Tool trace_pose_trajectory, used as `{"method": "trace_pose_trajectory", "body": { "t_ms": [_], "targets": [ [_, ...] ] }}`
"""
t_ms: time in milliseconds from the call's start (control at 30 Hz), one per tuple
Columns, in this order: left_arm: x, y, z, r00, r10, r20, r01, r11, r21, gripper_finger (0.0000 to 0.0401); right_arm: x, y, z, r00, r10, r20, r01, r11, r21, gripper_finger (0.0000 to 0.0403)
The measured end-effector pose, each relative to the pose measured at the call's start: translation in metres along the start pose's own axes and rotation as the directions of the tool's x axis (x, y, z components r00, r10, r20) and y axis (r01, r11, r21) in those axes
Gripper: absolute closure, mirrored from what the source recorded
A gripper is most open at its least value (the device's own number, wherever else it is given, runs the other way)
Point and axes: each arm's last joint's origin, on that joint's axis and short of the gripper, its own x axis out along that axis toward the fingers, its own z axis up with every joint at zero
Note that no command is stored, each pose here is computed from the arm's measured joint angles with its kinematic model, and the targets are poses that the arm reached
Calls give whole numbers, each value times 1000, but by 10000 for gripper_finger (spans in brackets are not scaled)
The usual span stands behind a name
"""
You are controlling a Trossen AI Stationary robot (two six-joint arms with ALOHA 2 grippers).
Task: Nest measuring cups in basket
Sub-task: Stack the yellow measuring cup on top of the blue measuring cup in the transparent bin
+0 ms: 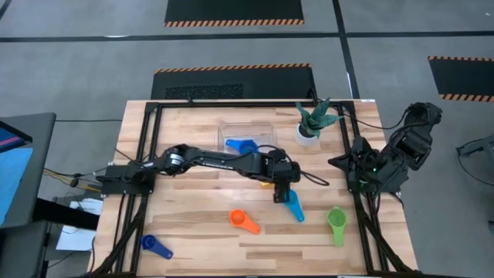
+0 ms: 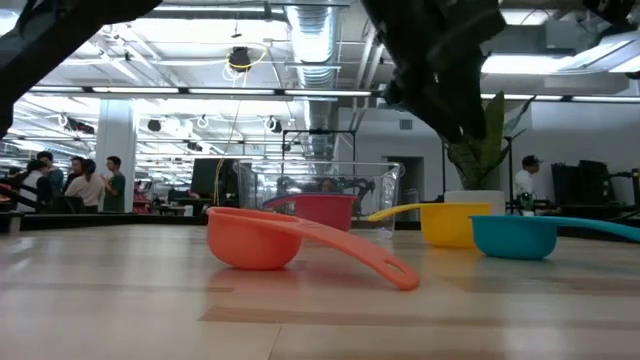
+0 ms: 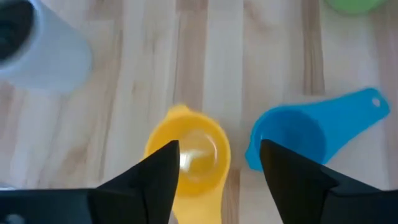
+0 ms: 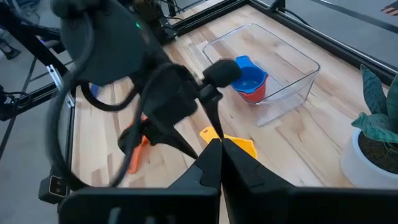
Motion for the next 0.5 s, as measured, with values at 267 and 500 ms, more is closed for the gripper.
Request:
{"method": "trace_pose_trajectory", "body": {
  "t_ms": [267,500],
  "targets": [
    [24,-10,-11,997,-42,-64,50,990,130,184,0,0,0,1000,-4,-1,4,1000,-4,378],
    [39,-14,-19,994,-22,-108,43,981,191,184,0,0,0,1000,-5,-2,5,1000,-5,381]
  ]
}}
